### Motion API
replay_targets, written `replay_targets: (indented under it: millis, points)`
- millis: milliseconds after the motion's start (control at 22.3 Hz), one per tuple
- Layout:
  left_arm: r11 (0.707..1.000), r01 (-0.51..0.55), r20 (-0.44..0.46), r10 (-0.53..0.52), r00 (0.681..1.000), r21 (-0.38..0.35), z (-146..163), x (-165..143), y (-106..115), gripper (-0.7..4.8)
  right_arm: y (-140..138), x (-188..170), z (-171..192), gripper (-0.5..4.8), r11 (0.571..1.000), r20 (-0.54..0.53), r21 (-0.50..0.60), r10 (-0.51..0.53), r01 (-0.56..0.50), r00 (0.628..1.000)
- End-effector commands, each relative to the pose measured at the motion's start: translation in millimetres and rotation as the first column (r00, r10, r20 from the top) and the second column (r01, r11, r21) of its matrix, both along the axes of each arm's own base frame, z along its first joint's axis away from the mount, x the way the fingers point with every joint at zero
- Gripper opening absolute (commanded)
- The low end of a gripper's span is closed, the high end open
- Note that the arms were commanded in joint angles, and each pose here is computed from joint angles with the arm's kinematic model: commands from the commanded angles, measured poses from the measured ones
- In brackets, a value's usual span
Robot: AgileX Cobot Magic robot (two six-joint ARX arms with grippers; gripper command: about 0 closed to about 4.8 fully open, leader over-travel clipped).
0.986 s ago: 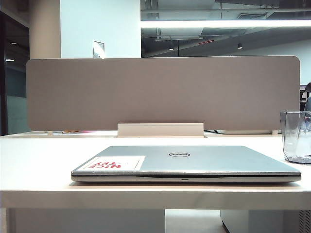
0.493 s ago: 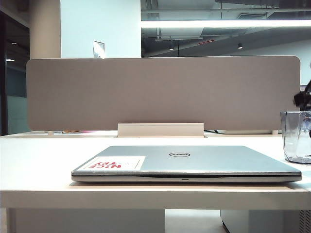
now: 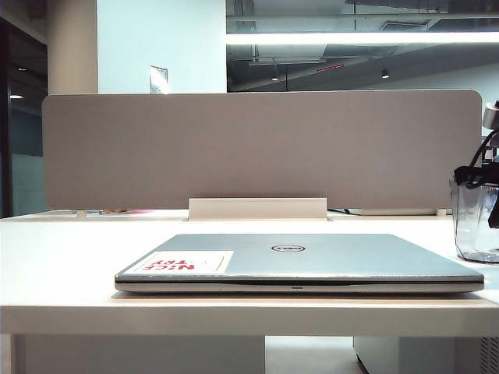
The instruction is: Pick up the water cup and place it on the side of the laptop away from you.
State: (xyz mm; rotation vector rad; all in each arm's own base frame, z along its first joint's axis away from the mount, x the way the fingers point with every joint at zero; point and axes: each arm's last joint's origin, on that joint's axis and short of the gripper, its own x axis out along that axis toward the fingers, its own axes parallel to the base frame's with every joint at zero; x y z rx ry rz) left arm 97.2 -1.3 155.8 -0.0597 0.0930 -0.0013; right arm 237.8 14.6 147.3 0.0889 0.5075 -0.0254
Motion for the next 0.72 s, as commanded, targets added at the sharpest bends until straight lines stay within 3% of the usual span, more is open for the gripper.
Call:
replay_targets:
  millis: [45,403,717]
  points:
    - [1.0,0.004,0.004,-0.004,1.0,-0.001,1,0,0,-0.05,-2,3,4,-0.02,0.998,0.025,-0.044,-0.041,0.042,0.999]
    - [1.0,0.004,0.004,-0.004,1.0,-0.001,1,0,0,-0.06,-8,2,3,-0.02,0.991,0.006,-0.093,-0.095,0.095,0.995]
    - [1.0,0.004,0.004,-0.004,1.0,0.0,1,0,0,-0.06,-31,3,4,-0.02,0.976,0.011,-0.105,-0.189,0.189,0.982]
